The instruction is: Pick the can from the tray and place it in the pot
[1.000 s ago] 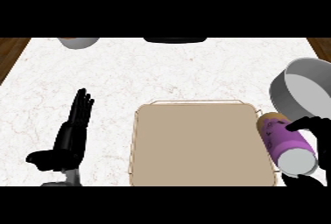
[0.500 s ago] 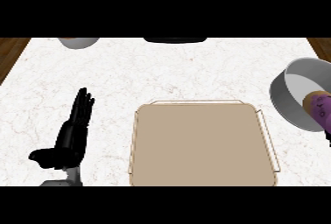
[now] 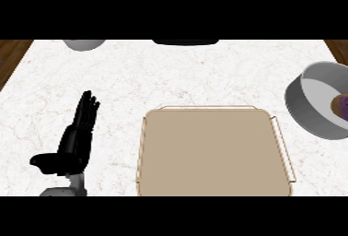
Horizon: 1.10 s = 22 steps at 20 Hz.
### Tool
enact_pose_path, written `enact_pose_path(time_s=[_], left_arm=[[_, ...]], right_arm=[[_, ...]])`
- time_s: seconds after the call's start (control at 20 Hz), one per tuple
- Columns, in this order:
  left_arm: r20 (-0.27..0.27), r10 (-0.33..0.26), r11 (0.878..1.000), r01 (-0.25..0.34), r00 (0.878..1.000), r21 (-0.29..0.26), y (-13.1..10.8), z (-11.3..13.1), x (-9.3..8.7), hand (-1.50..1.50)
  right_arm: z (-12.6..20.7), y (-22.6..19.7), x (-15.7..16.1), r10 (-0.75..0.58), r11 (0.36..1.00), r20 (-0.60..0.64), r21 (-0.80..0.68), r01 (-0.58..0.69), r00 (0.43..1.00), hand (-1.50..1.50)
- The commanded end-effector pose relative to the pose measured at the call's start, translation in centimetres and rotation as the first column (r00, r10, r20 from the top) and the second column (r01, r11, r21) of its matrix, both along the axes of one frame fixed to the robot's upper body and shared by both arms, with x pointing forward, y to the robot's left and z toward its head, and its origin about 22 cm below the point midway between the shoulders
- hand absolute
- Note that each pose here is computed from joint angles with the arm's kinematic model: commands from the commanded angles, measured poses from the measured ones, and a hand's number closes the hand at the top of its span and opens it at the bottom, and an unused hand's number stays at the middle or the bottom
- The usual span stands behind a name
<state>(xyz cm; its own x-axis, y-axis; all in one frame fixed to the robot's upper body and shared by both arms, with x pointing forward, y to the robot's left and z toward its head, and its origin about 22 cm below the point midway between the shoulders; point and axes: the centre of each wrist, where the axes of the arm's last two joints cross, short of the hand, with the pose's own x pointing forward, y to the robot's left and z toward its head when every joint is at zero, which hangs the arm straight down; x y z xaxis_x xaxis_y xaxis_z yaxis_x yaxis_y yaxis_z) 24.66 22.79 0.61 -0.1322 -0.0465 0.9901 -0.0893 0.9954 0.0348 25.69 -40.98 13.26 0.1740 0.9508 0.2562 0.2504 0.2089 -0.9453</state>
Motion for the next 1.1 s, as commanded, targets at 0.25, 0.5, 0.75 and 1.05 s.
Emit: enact_pose_path(time_s=[0.25,0.5,0.75,1.05], left_arm=[[0.007,0.006,1.0,-0.006,1.0,0.005,-0.9,0.8,-0.6,0.0],[0.008,-0.006,1.0,0.006,1.0,-0.001,-0.8,0.9,-1.0,0.0],[-0.014,-0.012,1.0,0.012,1.0,0.004,-0.4,0.3,0.3,0.0],[-0.003,0.001,1.0,-0.001,1.0,-0.016,-1.0,0.2,-0.2,0.0]], right_arm=[[-6.3,-4.7,1.4,-0.078,0.99,-0.201,0.102,0.1,0.977,1.5],[-7.7,-6.6,1.6,-0.165,0.978,-0.379,0.056,0.201,0.91,-1.5],[-8.2,-6.7,2.0,0.032,0.941,-0.165,0.337,0.025,0.986,-1.5],[-6.2,-7.2,3.4,-0.033,0.742,0.214,0.659,-0.12,0.976,-1.5]])
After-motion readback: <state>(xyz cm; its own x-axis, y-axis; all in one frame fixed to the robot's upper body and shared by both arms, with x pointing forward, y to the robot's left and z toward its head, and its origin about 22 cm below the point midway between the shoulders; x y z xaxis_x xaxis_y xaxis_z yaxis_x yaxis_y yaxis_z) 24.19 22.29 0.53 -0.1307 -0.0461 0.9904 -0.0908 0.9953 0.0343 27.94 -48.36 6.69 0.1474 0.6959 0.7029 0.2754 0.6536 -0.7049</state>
